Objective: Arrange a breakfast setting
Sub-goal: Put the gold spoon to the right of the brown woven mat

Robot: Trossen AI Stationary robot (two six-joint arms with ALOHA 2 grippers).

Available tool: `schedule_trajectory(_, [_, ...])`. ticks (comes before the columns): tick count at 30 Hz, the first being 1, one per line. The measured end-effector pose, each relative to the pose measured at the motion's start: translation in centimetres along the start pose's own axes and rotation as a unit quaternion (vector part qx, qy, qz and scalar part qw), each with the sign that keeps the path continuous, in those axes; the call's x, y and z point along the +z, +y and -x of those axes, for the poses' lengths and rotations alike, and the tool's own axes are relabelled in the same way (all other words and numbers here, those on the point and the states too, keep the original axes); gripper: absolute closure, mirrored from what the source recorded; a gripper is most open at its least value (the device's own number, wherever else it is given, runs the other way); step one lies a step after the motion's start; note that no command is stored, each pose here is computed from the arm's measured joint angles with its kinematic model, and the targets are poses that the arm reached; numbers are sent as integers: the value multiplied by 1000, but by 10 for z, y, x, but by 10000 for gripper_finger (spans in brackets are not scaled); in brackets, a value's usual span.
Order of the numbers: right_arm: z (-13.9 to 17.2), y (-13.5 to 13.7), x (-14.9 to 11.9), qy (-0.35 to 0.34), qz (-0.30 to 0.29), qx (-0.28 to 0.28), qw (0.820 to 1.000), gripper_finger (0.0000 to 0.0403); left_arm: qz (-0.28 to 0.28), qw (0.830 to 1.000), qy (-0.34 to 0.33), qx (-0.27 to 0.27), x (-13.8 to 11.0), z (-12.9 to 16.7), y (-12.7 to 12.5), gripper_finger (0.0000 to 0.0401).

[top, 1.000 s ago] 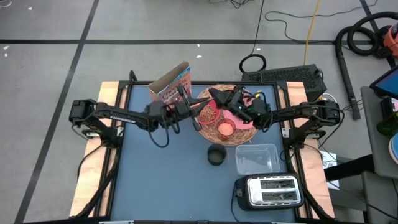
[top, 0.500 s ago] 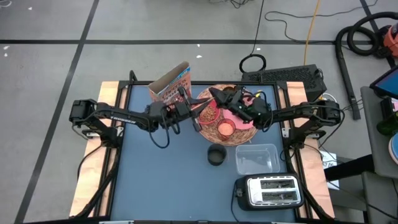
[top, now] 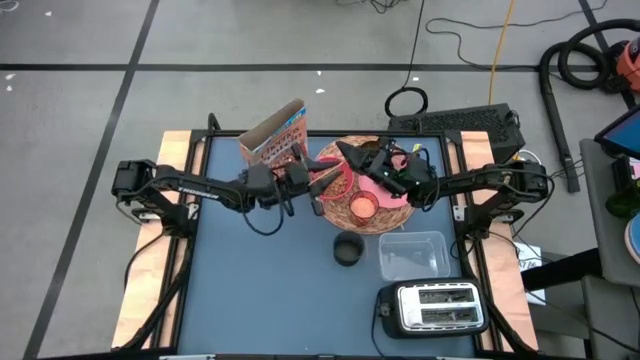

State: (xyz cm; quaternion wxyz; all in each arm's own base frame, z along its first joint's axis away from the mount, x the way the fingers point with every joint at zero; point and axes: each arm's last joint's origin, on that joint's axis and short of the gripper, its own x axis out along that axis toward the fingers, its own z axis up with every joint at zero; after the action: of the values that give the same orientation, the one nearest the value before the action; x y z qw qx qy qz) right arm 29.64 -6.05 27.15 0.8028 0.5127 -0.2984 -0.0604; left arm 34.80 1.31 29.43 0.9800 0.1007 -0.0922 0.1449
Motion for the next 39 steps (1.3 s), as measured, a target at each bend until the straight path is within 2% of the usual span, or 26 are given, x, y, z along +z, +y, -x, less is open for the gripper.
schedule_trajectory(6, [0, 1, -1, 11, 33, 7, 999, 364, 25, 998, 52, -17, -11, 1, -3, 254])
schedule_trajectory(11, [0, 0, -1, 12, 40, 3, 999, 377, 15, 995, 100, -23, -20, 2, -4, 252])
schedule_trajectory(16, [0, -1, -1, 14, 73, 3, 997, 380, 5, 990, 139, -28, -28, 4, -6, 252])
schedule_trajectory(23, [-1, 1, 7, 47, 85, 12, 995, 386, -5, 984, 173, -34, -33, 6, -6, 252])
schedule_trajectory(35, [6, 9, 32, 93, 135, -57, 985, 388, -11, 981, 190, -36, -36, 7, -7, 251])
schedule_trajectory(39, [15, 17, 48, 134, 151, -80, 976, 390, -12, 981, 192, -35, -37, 7, -6, 251])
